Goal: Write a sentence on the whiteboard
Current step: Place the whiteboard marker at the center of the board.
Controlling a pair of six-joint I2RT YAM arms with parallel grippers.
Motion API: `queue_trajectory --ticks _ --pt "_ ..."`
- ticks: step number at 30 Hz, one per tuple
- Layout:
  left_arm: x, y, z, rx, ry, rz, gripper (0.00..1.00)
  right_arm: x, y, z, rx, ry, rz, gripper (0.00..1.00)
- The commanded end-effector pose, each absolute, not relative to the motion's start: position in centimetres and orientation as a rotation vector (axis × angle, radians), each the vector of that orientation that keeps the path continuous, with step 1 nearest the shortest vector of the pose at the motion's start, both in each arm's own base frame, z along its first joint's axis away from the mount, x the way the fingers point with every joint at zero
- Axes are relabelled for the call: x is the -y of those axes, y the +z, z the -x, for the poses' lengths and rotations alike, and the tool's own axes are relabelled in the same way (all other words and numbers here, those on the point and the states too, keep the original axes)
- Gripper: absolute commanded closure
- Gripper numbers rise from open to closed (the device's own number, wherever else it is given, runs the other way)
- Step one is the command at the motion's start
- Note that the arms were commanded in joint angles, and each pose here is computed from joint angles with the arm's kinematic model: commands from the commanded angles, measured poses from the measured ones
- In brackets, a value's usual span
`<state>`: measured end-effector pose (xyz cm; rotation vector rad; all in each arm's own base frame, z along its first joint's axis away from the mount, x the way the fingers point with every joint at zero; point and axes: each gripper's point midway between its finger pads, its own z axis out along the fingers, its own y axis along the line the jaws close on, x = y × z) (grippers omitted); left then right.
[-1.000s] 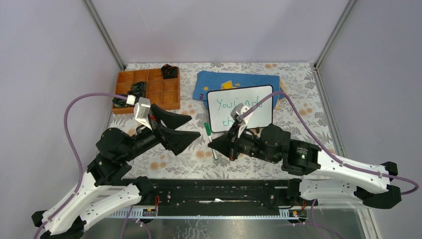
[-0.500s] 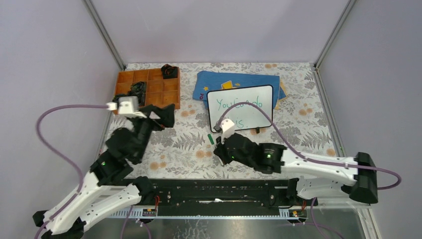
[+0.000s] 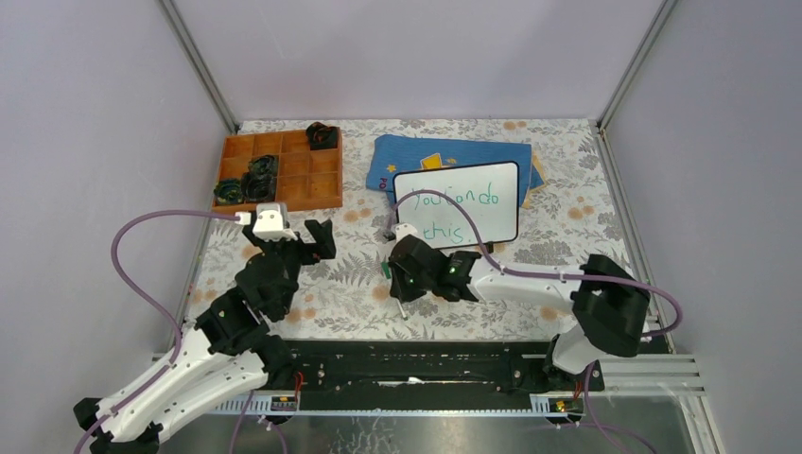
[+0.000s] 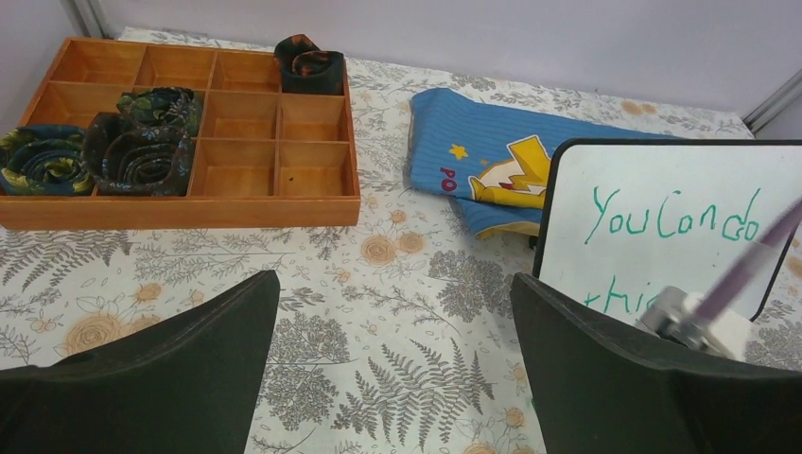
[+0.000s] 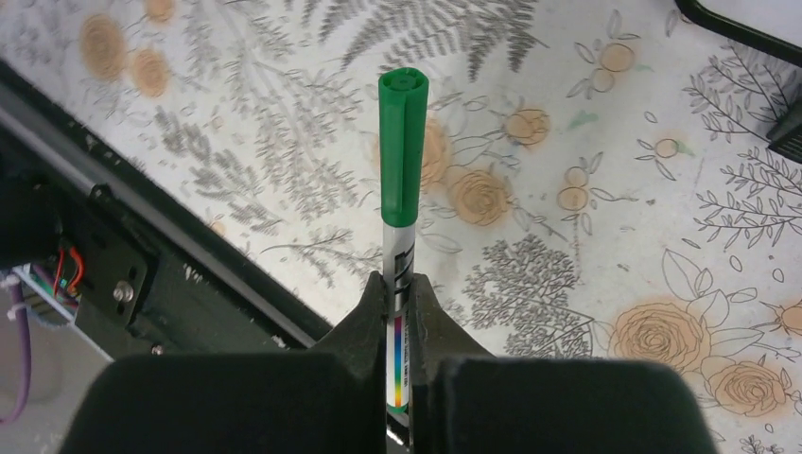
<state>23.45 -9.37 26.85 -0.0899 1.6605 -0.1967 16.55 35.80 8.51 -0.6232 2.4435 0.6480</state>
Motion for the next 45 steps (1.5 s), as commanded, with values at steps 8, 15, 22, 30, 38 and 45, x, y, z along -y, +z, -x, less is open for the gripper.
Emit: queue_trajectory --ticks 8,15,22,30,38,45 --pt "9.7 27.5 -23.9 -1.637 -0.184 0.084 0.01 -36.7 6.7 -19.1 -2.542 0.701 0.484 1.0" --pt "9.7 27.3 -23.9 -1.643 -0.184 0.082 0.01 -36.3 6.2 -19.8 -2.55 0.668 0.476 1.0" --pt "10.0 27.1 -23.9 -1.658 -0.199 0.082 0.01 -36.2 7.4 -19.8 -2.503 0.694 0.495 1.0" --pt "15.7 28.1 -21.3 -1.695 -0.662 0.047 0.01 -35.2 17.1 -17.7 -2.05 0.995 0.679 1.0" --pt "21.2 31.2 -18.6 -1.622 -0.983 -0.169 0.05 -33.7 23.1 -14.7 -1.745 1.164 0.777 1.0" --pt "25.0 32.3 -16.3 -1.571 -1.204 -0.334 0.16 -33.7 24.9 -14.0 -1.679 1.214 0.796 1.0"
